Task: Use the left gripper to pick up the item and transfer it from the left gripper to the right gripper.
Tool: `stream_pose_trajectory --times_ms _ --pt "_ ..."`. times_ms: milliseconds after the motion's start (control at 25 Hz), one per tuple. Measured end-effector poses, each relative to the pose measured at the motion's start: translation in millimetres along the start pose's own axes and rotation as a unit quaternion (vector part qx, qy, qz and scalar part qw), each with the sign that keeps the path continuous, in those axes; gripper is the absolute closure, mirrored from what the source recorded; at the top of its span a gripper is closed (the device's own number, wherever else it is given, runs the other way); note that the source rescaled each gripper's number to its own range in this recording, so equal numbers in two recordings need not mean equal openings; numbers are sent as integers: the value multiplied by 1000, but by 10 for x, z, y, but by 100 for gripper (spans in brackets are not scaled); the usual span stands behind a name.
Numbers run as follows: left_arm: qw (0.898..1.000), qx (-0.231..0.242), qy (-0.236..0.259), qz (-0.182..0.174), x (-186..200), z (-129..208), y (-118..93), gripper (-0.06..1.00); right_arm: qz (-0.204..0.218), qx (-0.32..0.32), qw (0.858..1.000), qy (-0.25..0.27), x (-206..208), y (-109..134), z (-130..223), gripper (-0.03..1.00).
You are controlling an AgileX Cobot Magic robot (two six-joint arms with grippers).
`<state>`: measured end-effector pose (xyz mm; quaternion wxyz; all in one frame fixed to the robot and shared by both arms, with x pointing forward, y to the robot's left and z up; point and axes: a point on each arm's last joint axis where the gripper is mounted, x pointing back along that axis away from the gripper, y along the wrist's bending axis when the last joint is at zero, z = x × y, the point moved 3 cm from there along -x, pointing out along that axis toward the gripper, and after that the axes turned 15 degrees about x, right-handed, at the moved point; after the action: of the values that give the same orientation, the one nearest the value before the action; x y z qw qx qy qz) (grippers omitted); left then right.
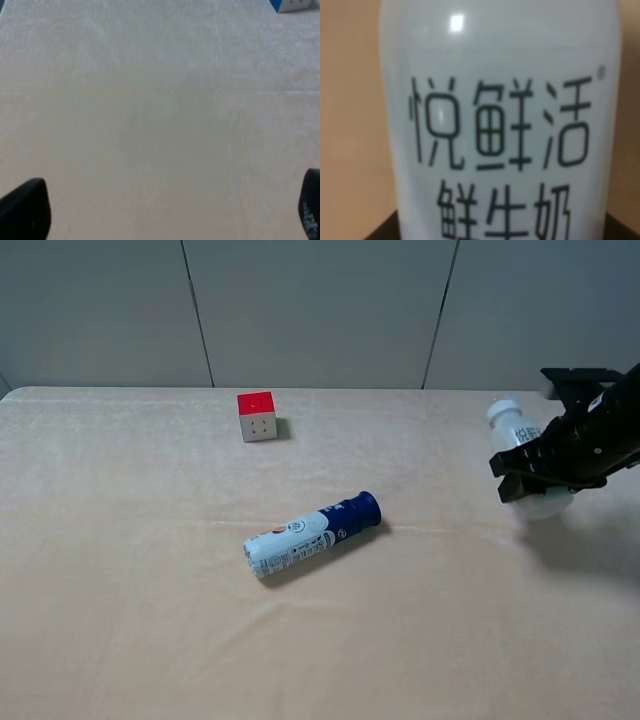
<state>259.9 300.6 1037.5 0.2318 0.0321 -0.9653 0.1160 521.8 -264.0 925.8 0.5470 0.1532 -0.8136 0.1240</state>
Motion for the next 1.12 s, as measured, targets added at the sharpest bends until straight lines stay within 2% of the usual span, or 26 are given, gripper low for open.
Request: stream_pose_trajectory --times_ms 200,760,800,840,880,920,1000,1120 --pt "1000 1 0 0 0 0 0 -4 -3 -5 1000 22 -191 22 152 95" --pt "1000 1 0 0 0 0 0 -4 3 6 1000 13 -255 2 136 94" --pt "1000 1 0 0 0 0 0 -4 3 6 1000 13 -255 2 136 81" --pt "1000 1 0 0 0 0 0 -4 4 6 1000 11 -255 0 131 50" --pt "1000 1 0 0 0 0 0 -4 5 5 1000 9 -254 -3 124 31" --pt "1000 1 0 0 0 0 0 -4 6 3 1000 8 -254 -3 123 17" --pt "1000 1 0 0 0 0 0 -4 4 -3 1000 8 -254 -1 121 4" --pt "1000 1 0 0 0 0 0 -4 3 -8 1000 7 -254 2 119 -1"
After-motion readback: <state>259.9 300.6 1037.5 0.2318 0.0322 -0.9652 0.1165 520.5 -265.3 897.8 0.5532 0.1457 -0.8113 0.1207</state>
